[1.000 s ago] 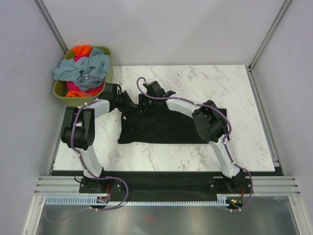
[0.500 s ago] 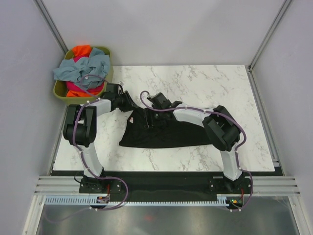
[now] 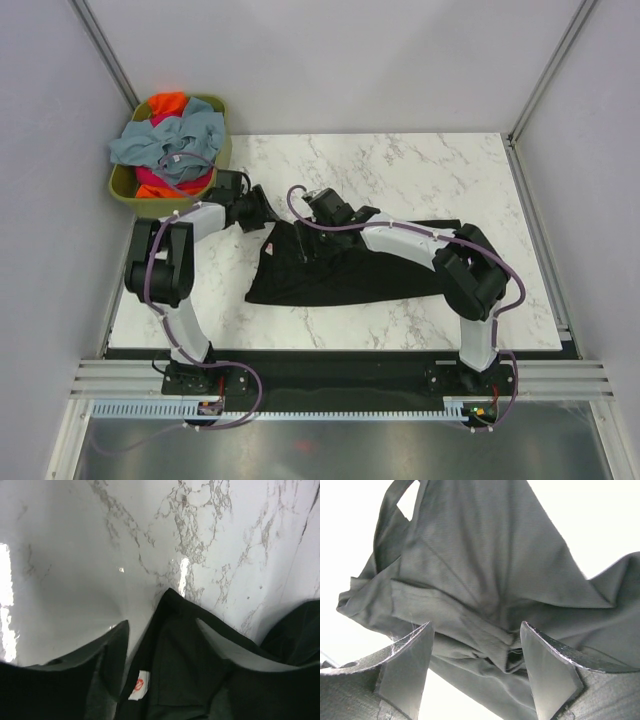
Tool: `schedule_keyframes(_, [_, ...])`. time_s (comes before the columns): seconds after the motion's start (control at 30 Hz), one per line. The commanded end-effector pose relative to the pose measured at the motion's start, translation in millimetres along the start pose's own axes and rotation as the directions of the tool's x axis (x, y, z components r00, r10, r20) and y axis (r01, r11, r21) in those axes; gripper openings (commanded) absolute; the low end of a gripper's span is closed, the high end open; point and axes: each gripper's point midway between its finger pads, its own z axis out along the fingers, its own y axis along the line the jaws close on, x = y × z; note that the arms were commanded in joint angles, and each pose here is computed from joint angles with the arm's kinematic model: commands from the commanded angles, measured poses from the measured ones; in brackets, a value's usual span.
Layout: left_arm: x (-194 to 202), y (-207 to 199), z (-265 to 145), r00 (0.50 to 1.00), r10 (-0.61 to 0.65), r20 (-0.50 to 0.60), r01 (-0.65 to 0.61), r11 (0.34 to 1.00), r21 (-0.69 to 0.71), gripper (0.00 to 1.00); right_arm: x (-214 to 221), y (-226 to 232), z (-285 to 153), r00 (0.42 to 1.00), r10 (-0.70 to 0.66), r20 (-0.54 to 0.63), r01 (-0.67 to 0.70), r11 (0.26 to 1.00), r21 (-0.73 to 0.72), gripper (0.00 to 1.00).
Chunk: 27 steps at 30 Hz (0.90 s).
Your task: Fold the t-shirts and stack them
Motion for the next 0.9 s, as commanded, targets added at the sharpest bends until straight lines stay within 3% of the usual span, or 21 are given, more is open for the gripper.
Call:
schedule_keyframes(0.0, [-12,-6,-28,0.993,0.08,0.085,-0.078,0.997,-0.018,0.65,-31,-3,-17,0.996,-0.024,0.086,0.02,0.999,0.044,0.79])
schedule_keyframes(0.07, [-1,-15,-26,0.99,0.116,0.086,-0.118,0.993,0.021,0.72,-32,-8,-20,0.996,-0.018,0.091,0.013,0.999,0.053,0.79])
schedule_keyframes(0.17, [18,-16,-18,0.987,0.156,0.029,-0.156,0.988,-0.012,0.71,-35,-25,-30,0.994,0.011,0.106,-0.018,0.997,0.071,0.79])
schedule_keyframes(0.4, [53,-16,5,0.987,0.141,-0.076,-0.146,0.987,-0.073,0.46,-48,-101,-97,0.968,0.123,0.219,-0.151,0.981,0.12,0.81])
schedule_keyframes(0.47, [59,-20,14,0.983,0.152,-0.099,-0.16,0.984,-0.073,0.36,-49,-116,-113,0.96,0.136,0.245,-0.171,0.977,0.129,0.82])
schedule_keyframes(0.53, [61,-22,22,0.981,0.154,-0.119,-0.162,0.985,-0.063,0.17,-47,-134,-132,0.948,0.148,0.28,-0.195,0.969,0.15,0.83])
schedule_keyframes(0.6, [53,-21,26,0.98,0.169,-0.106,-0.179,0.98,-0.084,0.02,-36,-147,-138,0.949,0.148,0.28,-0.203,0.963,0.178,0.85])
schedule_keyframes(0.7, [20,-20,35,0.971,0.225,-0.077,-0.234,0.961,-0.144,0.02,-9,-160,-127,0.959,0.177,0.221,-0.225,0.95,0.216,0.86])
schedule_keyframes(0.73, [-11,-33,34,0.971,0.238,-0.035,-0.24,0.96,-0.145,0.02,-1,-161,-122,0.962,0.185,0.2,-0.228,0.949,0.219,0.87])
schedule_keyframes(0.8, [-27,-20,57,0.964,0.261,-0.053,-0.266,0.945,-0.192,0.02,23,-164,-113,0.967,0.205,0.149,-0.234,0.947,0.219,0.87])
schedule_keyframes(0.83, [-66,-36,58,0.965,0.263,-0.002,-0.258,0.948,-0.186,0.02,27,-164,-110,0.966,0.212,0.148,-0.24,0.946,0.216,0.88])
schedule_keyframes(0.87, [-63,-22,84,0.964,0.261,-0.051,-0.266,0.942,-0.204,0.02,32,-165,-108,0.966,0.216,0.144,-0.244,0.945,0.219,0.88])
